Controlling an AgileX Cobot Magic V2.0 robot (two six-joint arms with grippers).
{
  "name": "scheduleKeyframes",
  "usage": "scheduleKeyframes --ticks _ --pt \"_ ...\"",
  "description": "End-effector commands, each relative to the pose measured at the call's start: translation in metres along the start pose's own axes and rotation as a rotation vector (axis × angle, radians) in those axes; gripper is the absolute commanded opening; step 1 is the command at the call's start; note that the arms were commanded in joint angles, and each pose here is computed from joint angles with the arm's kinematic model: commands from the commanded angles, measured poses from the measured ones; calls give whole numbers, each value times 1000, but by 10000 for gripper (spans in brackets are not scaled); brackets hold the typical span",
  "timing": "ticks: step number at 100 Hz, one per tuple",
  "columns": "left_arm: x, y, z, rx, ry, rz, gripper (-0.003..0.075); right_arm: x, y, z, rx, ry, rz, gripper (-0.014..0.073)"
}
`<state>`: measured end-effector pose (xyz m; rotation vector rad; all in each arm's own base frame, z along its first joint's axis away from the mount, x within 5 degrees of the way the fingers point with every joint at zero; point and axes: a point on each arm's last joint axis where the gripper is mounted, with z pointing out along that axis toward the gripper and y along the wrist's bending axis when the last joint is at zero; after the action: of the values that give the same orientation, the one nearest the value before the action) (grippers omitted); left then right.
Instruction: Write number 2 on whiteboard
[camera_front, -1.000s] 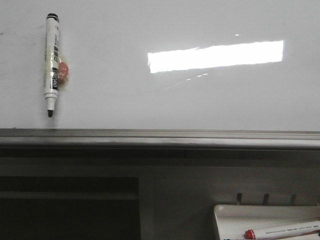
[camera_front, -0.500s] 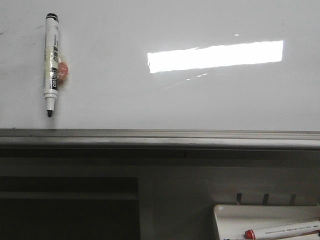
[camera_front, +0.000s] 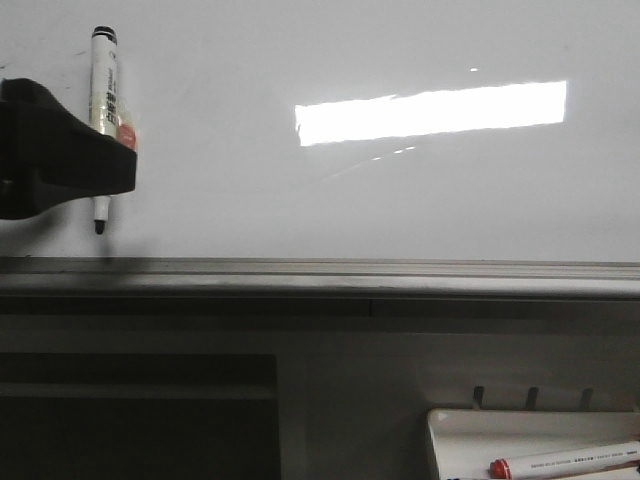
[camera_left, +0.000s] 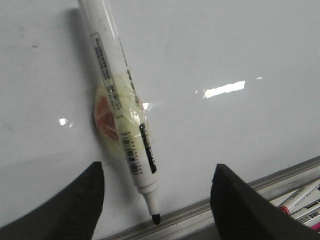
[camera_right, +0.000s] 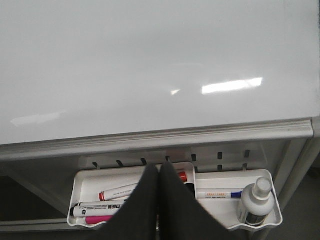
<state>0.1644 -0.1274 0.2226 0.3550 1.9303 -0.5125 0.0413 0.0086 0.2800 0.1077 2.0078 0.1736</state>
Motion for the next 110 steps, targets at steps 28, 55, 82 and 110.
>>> scheduleKeyframes --ticks 28,55,82,110 --pt "-17 -3 20 -44 -92 -64 412 -16 2 -1 -6 -100 -4 -50" --pt "-10 -2 25 -57 -44 -83 108 -16 2 -1 -6 -96 -4 -50" --pt "-8 -10 21 31 9 80 -20 -11 12 -2 -140 -47 -63 -50" --pt "-23 -22 -13 176 -46 502 -20 -18 41 6 -533 -49 -299 -29"
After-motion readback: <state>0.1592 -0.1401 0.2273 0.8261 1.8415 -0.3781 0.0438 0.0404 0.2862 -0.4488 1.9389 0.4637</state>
